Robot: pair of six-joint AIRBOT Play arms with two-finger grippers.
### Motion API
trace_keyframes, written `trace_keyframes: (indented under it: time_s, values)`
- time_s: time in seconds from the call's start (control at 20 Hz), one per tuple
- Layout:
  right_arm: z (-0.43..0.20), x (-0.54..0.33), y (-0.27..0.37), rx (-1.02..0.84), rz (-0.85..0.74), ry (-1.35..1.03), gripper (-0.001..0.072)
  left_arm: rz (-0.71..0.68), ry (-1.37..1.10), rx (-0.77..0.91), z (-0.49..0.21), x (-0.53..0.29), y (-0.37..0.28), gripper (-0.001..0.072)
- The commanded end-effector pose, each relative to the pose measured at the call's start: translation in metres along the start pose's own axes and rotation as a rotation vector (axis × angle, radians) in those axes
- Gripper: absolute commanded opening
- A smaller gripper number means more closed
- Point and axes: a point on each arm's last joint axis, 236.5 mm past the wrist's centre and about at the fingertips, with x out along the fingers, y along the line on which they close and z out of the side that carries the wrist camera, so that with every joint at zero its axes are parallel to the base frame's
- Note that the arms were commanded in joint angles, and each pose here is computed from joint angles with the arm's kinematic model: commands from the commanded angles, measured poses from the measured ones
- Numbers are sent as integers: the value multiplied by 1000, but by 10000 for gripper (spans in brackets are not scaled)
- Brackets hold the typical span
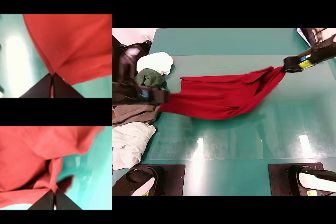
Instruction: Fold the shirts.
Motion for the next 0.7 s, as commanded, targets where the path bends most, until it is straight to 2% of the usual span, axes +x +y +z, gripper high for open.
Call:
trace_keyframes:
  time_s: [0.0,0.35,0.65]
  values:
    - [2,-85,22,-42,-33,-184,15,-2,-187,48,48,-72,-5,27]
    - [-9,-247,50,-58,-113,-644,15,-65,-556,97,109,-225,-25,27]
    - [-38,-379,53,-33,-320,-1064,15,-176,-807,112,119,-333,-46,27]
